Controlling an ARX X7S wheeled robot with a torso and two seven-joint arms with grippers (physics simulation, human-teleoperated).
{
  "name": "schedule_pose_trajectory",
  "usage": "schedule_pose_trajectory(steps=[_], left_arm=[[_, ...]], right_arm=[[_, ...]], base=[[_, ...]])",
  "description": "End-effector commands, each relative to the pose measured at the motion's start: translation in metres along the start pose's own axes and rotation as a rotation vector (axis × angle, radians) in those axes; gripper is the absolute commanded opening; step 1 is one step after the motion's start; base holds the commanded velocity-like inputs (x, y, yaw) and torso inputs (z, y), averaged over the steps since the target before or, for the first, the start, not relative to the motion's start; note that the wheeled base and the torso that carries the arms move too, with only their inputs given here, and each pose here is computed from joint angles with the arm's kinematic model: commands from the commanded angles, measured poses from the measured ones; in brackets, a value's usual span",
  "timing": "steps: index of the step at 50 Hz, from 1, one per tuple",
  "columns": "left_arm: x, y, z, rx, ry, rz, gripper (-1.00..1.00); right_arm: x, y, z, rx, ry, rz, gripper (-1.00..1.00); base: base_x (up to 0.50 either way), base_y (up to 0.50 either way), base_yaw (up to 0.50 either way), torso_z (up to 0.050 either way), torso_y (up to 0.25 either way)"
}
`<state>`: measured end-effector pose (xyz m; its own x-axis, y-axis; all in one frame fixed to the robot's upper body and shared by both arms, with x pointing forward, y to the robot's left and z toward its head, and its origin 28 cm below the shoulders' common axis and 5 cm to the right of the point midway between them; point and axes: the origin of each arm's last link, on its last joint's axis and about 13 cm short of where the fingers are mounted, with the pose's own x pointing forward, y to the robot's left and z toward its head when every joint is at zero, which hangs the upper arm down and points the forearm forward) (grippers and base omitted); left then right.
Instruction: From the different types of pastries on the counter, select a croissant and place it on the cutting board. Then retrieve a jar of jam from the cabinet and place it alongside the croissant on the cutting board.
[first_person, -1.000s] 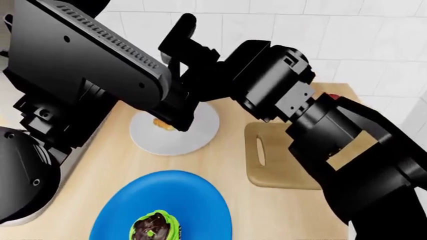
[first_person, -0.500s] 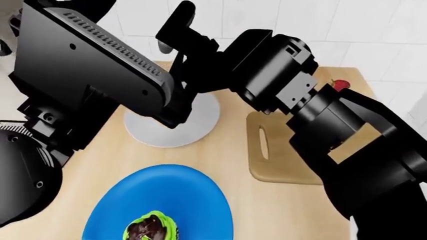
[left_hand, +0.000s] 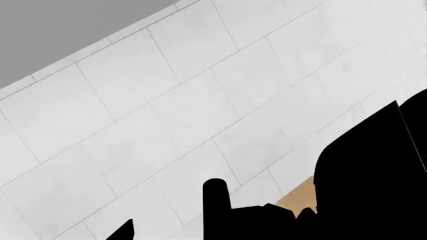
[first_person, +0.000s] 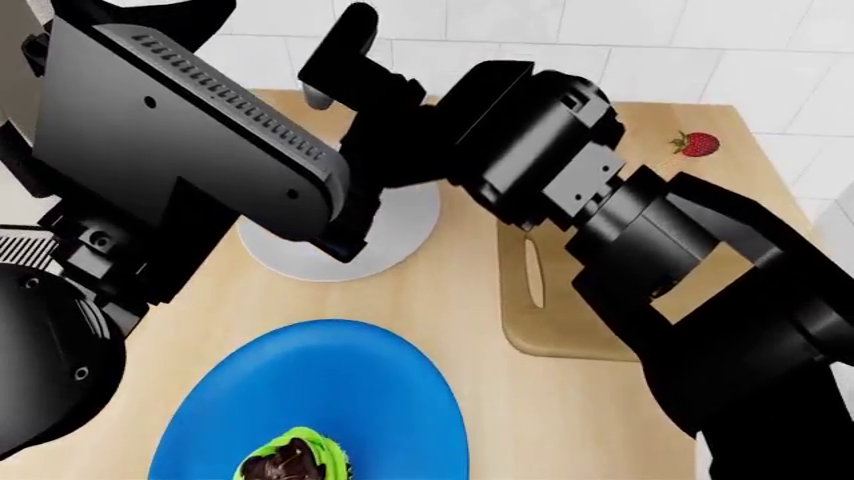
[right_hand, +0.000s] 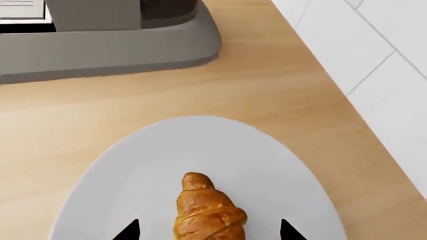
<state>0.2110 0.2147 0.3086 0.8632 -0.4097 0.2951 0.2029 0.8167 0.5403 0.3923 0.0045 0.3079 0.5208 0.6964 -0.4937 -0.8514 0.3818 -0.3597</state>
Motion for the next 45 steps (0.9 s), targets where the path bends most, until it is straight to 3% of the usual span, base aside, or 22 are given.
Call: schedule_pose_trajectory(steps=[1,15,45], left_arm=[[0.000,0.000,0.000,-0.002,-0.003,-0.003,1.00],[0.000,0.000,0.000,-0.002,-0.002,-0.003,1.00],[-0.001,-0.001,-0.004,-0.007,-0.004,-0.007,1.00]], right_arm=[[0.005,0.002,-0.005,0.002,0.022,0.014,1.00],[0.011,0.003,-0.014,0.011,0.086,-0.007,1.00],[0.016,0.005,-0.021,0.013,0.098,-0.030,1.00]], base=[[0.00,0.00,0.00,0.000,0.000],[0.00,0.00,0.00,0.000,0.000],[0.00,0.00,0.00,0.000,-0.004]])
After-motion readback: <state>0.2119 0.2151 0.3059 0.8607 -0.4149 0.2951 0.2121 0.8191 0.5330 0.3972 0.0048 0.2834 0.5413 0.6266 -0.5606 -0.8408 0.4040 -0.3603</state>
